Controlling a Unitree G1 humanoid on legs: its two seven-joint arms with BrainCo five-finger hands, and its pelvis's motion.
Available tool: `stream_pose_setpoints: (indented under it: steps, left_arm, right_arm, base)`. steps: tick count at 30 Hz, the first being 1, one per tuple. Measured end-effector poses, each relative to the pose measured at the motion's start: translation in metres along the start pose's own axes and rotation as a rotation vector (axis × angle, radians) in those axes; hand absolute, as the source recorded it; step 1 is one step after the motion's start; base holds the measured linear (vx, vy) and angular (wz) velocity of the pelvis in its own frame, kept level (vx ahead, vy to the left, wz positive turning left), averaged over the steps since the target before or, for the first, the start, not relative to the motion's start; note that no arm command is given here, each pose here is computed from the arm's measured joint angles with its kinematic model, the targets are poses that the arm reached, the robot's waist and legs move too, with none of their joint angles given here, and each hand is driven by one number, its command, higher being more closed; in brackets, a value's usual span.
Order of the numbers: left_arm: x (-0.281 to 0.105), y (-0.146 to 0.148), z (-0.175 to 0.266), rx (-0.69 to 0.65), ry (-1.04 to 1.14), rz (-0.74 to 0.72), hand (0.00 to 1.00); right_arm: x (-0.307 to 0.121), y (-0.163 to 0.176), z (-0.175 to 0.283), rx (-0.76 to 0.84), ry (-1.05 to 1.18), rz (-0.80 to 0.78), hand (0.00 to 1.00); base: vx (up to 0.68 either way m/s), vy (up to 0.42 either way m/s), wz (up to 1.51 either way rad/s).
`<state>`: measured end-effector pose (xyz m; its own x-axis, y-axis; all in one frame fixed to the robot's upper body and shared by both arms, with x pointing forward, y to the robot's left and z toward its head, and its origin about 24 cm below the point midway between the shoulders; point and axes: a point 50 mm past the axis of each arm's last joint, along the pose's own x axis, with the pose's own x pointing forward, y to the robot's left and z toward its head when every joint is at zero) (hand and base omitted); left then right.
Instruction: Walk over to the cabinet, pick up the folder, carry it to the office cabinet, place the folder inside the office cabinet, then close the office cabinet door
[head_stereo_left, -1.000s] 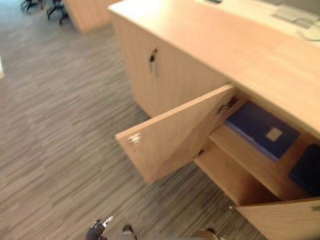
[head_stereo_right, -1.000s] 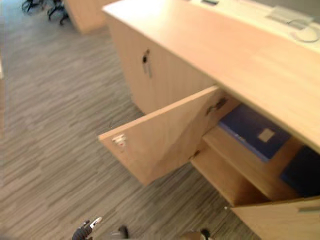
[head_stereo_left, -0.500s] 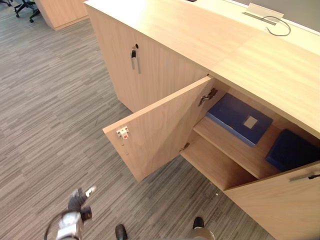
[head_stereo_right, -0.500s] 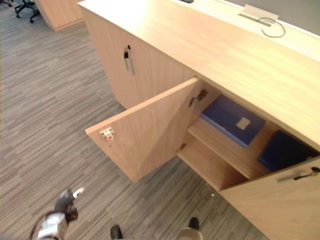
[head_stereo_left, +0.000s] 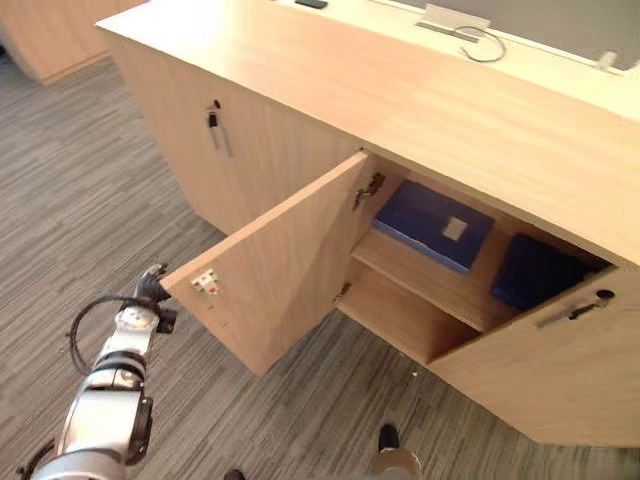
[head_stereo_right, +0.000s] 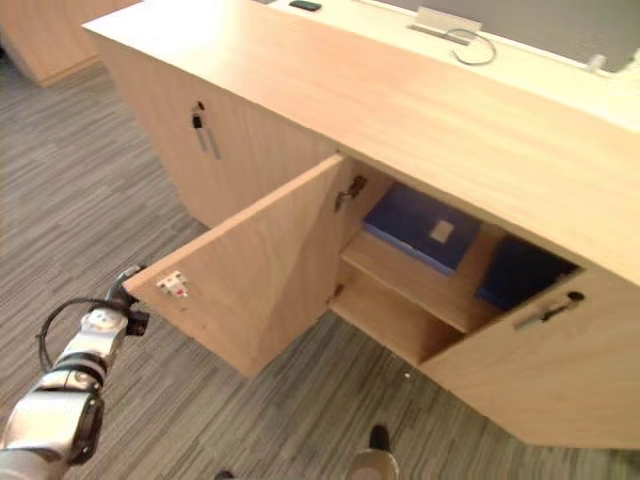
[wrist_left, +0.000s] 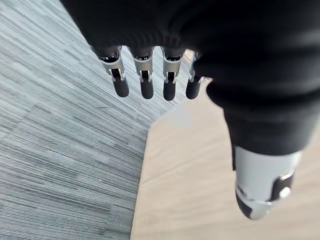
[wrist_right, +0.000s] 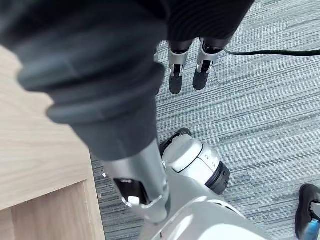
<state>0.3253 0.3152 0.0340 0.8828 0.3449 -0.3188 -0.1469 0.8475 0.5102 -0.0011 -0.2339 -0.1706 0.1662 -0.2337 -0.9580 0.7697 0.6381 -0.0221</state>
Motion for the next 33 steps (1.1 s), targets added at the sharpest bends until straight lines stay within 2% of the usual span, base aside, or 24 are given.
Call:
stream_pose_setpoints:
  steps: [6,11,13,15,16,17,19,20,22,23,25,28,33]
  left_arm:
    - [0.005,-0.005,0.015,0.079,-0.013,-0.036,0.0]
    - [0.004,-0.025,0.015,0.179,-0.019,-0.111,0.0]
    - [0.002,-0.042,0.019,0.28,-0.047,-0.167,0.0]
    - [-0.006,-0.078,0.03,0.427,-0.154,-0.279,0.0]
    - [-0.023,-0.12,0.043,0.5,-0.291,-0.387,0.0]
    - [-0.028,-0.13,0.047,0.499,-0.328,-0.405,0.0]
    - [-0.054,-0.17,0.053,0.533,-0.452,-0.546,0.0]
    - [-0.075,-0.198,0.051,0.525,-0.498,-0.665,0.0]
    - [-0.105,-0.235,0.037,0.406,-0.467,-0.856,0.0]
    - [-0.115,-0.244,0.03,0.402,-0.458,-0.935,0.0]
    - [-0.16,-0.278,0.003,0.376,-0.398,-1.208,0.0]
    - [-0.199,-0.304,-0.003,0.266,-0.358,-1.38,0.0]
    - [-0.217,-0.314,0.006,0.148,-0.347,-1.459,0.0]
  right_arm:
    - [-0.003,-0.011,-0.011,-0.021,0.029,-0.023,0.0]
    - [-0.005,-0.009,-0.022,-0.013,0.055,-0.018,0.0]
    - [-0.005,-0.006,-0.026,-0.01,0.062,-0.011,0.0]
    - [-0.005,-0.004,-0.027,-0.007,0.063,-0.006,0.0]
    - [-0.005,-0.002,-0.027,-0.005,0.059,-0.003,0.0]
    - [-0.004,0.0,-0.026,-0.004,0.058,0.0,0.0]
    - [-0.003,0.005,-0.022,-0.003,0.048,0.007,0.0]
    - [-0.002,0.009,-0.019,0.0,0.039,0.012,0.0]
    - [0.0,0.019,-0.013,0.006,0.022,0.024,0.0]
    - [0.001,0.023,-0.011,0.008,0.015,0.032,0.0]
    - [0.002,0.038,-0.004,0.021,-0.015,0.06,0.0]
    - [0.003,0.043,0.003,0.026,-0.039,0.072,0.0]
    - [0.004,0.042,0.012,0.015,-0.067,0.072,0.0]
  base:
    - [-0.03,-0.019,-0.18]
    - [-0.02,-0.006,0.01]
    - [-0.05,-0.009,0.03]
    - [-0.05,-0.009,0.1]
    - [-0.02,-0.007,0.14]
    - [-0.02,-0.011,0.2]
    - [0.02,-0.01,0.16]
    - [0.06,0.0,0.18]
    - [0.06,0.008,0.19]
    - [0.06,0.008,0.07]
    - [0.05,0.004,-0.05]
    - [0.01,0.001,0.0]
    - [-0.06,0.005,0.2]
